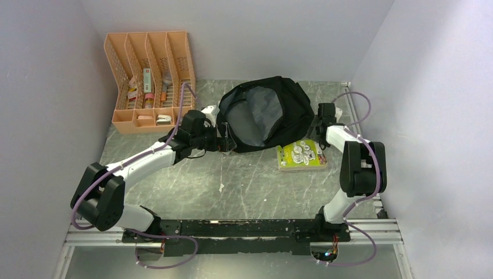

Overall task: Pack the student bag
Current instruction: Move the book to the center of the board.

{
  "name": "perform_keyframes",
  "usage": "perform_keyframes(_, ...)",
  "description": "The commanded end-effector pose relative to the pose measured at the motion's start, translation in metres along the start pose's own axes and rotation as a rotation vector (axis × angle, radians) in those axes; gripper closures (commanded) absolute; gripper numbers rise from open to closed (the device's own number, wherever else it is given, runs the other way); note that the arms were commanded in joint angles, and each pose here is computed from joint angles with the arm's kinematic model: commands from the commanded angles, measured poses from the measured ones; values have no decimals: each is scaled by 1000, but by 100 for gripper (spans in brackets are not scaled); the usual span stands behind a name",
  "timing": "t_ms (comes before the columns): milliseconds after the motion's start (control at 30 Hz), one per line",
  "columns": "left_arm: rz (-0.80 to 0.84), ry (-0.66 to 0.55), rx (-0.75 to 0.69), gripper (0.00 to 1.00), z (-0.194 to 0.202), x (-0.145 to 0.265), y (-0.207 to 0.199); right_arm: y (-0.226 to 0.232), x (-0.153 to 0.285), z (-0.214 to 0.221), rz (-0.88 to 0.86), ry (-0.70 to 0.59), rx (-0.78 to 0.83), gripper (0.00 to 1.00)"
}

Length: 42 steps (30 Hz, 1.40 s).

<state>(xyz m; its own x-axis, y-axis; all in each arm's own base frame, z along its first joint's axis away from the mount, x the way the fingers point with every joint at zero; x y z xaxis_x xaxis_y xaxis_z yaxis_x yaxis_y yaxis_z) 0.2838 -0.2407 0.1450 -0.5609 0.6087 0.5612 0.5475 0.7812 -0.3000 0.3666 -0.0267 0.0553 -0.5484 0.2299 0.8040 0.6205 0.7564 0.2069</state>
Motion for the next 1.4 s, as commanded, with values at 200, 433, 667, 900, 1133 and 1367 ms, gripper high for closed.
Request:
perform_keyframes(200,20,0,18,2,6,4,-1,14,33,93,-50,216,194,49)
perform_keyframes(433,53,10,62,2,19,7,-13,26,63,138,-118,268,221,49)
perform_keyframes(667,33,42,132,2,48,15,-35,22,93,131,-152,180,155,37)
perform_keyframes(900,66,22,200,2,63,16,-50,15,108,127,-227,142,147,25)
perform_keyframes(1133,88,41,184,2,60,7,-55,11,109,153,-300,240,126,22)
perform_keyframes(1367,110,77,178,2,68,1,-58,14,116,175,-384,350,134,21)
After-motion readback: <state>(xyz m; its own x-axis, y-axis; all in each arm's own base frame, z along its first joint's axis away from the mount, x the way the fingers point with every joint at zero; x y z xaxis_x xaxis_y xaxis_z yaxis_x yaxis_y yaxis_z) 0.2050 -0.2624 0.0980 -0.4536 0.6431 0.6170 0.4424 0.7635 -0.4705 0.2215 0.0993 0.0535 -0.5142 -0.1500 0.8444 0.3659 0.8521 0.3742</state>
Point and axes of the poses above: each gripper's point midway between its finger pads, its own x axis back along the fingers, its own y axis along the line the jaws close on, z = x × y, the point moved 3 cm from there along x, back along the fingers, and after that the axes turned 15 degrees about -x, right-handed, at the moved point
